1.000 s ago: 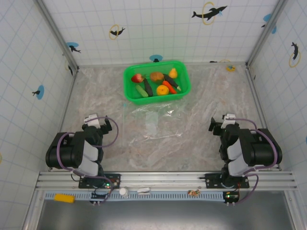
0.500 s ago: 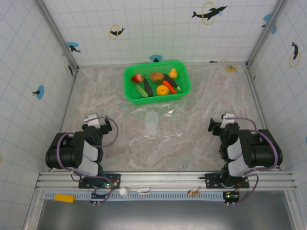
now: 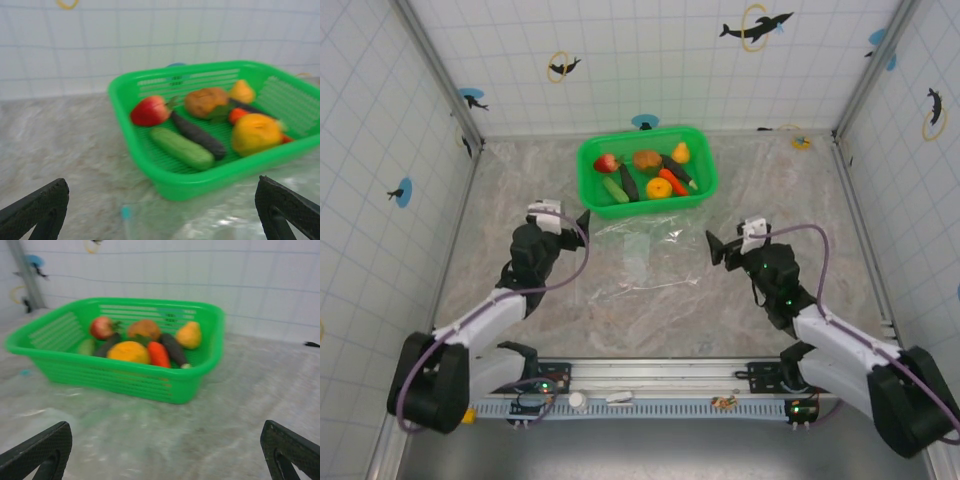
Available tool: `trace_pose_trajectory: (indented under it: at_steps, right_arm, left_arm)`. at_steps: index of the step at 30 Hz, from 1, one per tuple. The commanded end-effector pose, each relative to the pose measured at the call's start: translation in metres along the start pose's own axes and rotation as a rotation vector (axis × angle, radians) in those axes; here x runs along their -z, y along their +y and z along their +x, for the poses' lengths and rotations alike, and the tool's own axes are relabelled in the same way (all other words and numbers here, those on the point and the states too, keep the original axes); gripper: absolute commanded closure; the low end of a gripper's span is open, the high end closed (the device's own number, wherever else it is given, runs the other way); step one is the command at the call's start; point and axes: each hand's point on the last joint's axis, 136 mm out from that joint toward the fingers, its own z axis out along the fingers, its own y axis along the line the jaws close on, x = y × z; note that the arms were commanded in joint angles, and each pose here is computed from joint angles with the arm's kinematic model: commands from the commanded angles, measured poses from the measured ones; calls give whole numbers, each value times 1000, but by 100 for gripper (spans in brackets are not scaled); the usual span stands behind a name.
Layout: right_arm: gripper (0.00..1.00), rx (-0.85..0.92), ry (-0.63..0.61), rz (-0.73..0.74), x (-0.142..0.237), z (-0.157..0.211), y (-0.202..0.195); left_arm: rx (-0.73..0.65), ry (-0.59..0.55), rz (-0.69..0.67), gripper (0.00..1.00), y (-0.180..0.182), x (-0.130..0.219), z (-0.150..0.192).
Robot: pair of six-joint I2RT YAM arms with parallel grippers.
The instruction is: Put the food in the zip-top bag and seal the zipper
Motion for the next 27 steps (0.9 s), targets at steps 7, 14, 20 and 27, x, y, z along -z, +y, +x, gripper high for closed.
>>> trace_pose_trajectory:
  at_steps: [7,14,20,27]
  right_arm:
    - [0,92,203,-56,41,-43,66]
    - [0,80,504,-11,50,-73,62]
    - [0,-447,526,-57,26,-38,29]
    - [22,-536,707,-74,11,34,33]
  left_arm:
    - [150,261,106,3,-63,61,12]
    - [274,528,-290,2,-10,89,29]
    - [375,585,-308,3,-13,74,51]
    - [528,759,-167,3,-28,55,89]
